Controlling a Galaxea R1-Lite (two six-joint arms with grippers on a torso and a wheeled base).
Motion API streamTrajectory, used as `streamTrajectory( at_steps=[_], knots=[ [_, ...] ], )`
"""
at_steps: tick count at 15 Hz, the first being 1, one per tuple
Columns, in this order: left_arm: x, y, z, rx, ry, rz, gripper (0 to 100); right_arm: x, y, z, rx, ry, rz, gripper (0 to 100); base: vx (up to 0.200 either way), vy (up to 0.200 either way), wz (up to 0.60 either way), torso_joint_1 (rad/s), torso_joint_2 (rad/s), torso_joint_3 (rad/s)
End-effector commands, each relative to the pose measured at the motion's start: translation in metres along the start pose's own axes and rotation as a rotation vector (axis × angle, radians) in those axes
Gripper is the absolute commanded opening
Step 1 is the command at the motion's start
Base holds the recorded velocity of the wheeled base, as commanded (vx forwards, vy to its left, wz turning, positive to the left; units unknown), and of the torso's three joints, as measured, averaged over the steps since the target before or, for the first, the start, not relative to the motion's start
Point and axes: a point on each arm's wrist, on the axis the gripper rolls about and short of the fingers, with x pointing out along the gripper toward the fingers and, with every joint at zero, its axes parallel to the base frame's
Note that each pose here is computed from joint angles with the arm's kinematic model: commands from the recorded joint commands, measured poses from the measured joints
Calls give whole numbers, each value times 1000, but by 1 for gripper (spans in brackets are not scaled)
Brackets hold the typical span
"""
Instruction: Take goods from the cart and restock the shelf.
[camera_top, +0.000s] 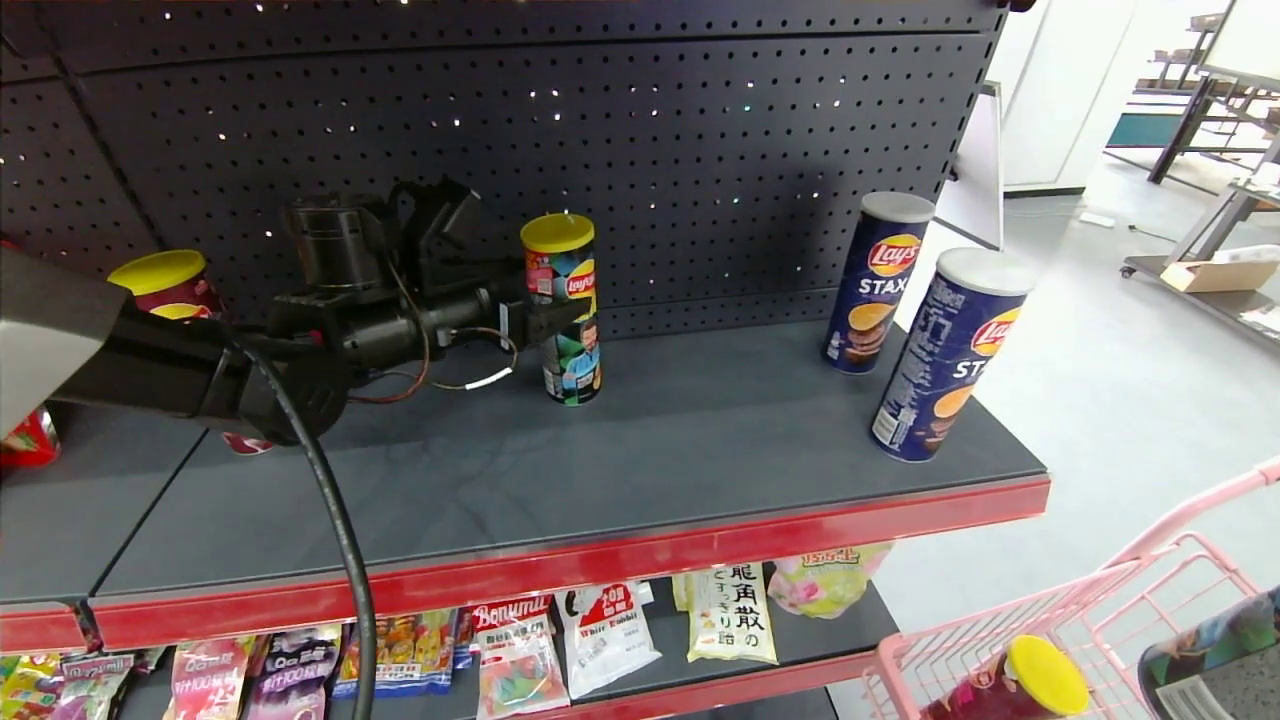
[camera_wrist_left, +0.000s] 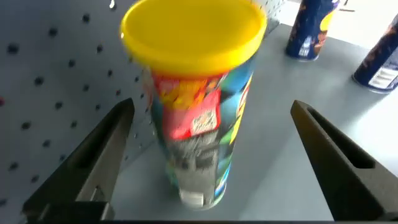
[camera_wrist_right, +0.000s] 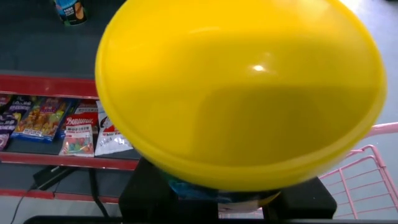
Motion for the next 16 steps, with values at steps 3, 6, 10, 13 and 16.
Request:
streamTrajectory(
  at_steps=[3,6,10,13,16],
  knots=[
    [18,5,-3,18,-35,52,100,1,0,1,0,3,-4,0,0,0,0,0,0,0],
    [24,-2,-7,13,-25,55,100,1,0,1,0,1,-4,0,0,0,0,0,0,0],
    [40,1,-8,20,-44,78,100,1,0,1,0,1,-4,0,0,0,0,0,0,0],
    [45,0,-8,23,-49,83,100,0,0,1,0,0,-4,0,0,0,0,0,0,0],
    [48,-4,-7,-8,-51,108,0,0,0,2,1,-3,-4,0,0,0,0,0,0,0]
  ],
)
